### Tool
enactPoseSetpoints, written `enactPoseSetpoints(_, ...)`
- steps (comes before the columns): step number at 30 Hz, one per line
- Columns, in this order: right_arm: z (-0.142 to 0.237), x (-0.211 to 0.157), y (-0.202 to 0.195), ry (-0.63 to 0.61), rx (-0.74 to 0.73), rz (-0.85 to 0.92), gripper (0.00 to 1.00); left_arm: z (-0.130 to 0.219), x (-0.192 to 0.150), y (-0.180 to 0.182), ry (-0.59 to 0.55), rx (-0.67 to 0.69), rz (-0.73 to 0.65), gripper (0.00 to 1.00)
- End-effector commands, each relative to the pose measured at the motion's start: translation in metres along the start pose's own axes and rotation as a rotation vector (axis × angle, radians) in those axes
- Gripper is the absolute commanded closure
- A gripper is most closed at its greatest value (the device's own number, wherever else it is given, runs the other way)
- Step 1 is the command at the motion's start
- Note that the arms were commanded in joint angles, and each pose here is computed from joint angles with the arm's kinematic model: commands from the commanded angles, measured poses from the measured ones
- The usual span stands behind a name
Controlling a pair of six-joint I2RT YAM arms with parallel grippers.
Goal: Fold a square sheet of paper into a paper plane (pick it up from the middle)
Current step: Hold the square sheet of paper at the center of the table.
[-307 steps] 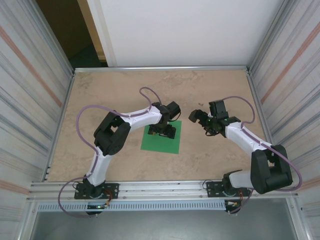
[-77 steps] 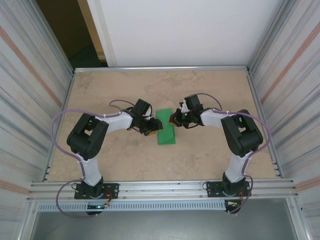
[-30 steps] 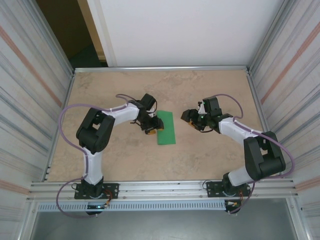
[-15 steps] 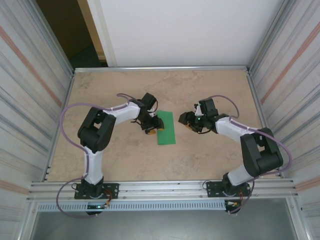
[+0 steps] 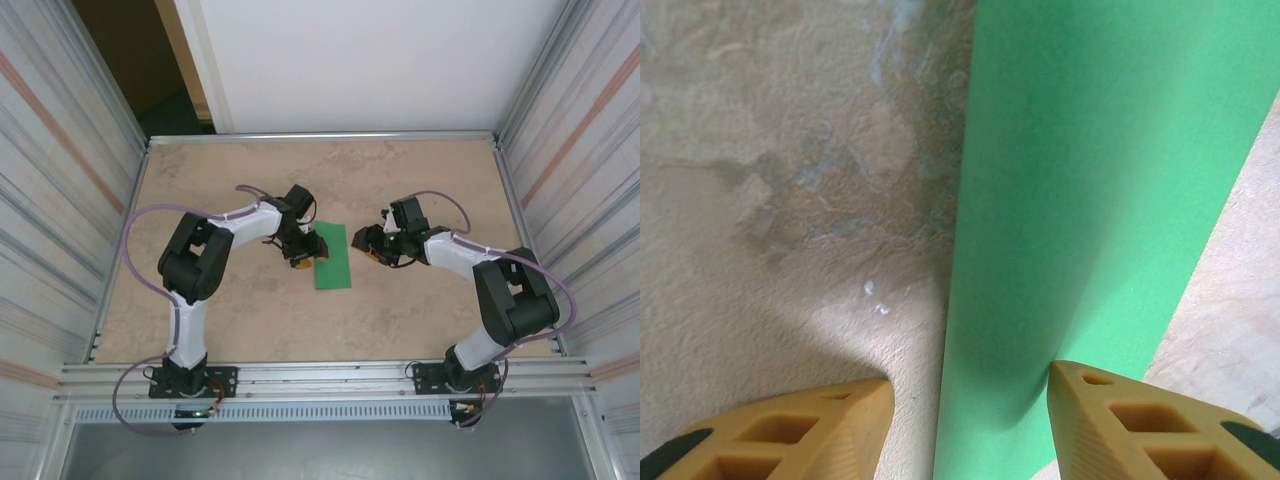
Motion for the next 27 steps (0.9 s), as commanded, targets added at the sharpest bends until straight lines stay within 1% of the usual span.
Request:
enactPoseSetpoints(1,-0.005,0.002,0.012,0.012,0.024,0.030,0.49,-0.090,-0.054,0.076,0.217,0.253,0.021,0.52)
enactPoseSetpoints(9,-0.020,-0.007,0.021,0.069,0.042,0.046,0.54,-0.092,-0.055,0.079,0.223,0.261,0.027,0.51)
enactPoseSetpoints(13,-0.030,-0.010,0.026,0.111,0.056,0.050,0.62,-0.094,-0.056,0.080,0.229,0.261,0.036,0.51)
enactPoseSetpoints(19,-0.045,-0.011,0.020,0.164,0.037,0.028,0.79,-0.097,-0.058,0.082,0.237,0.264,0.039,0.51)
enactPoseSetpoints(27,-0.057,-0.012,0.019,0.211,0.041,0.025,0.80,-0.098,-0.058,0.082,0.244,0.266,0.047,0.50)
Point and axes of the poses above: each hand's point on the last joint's axis, 136 mm out from that joint toward the fingers, its own z axis back along the fingers, its own y axis along the line the jaws close on, x = y × z, the point moved 3 cm from there along z, back along the fingers, and after that the axes turned 11 degrees about -z, right-handed, at the moved point
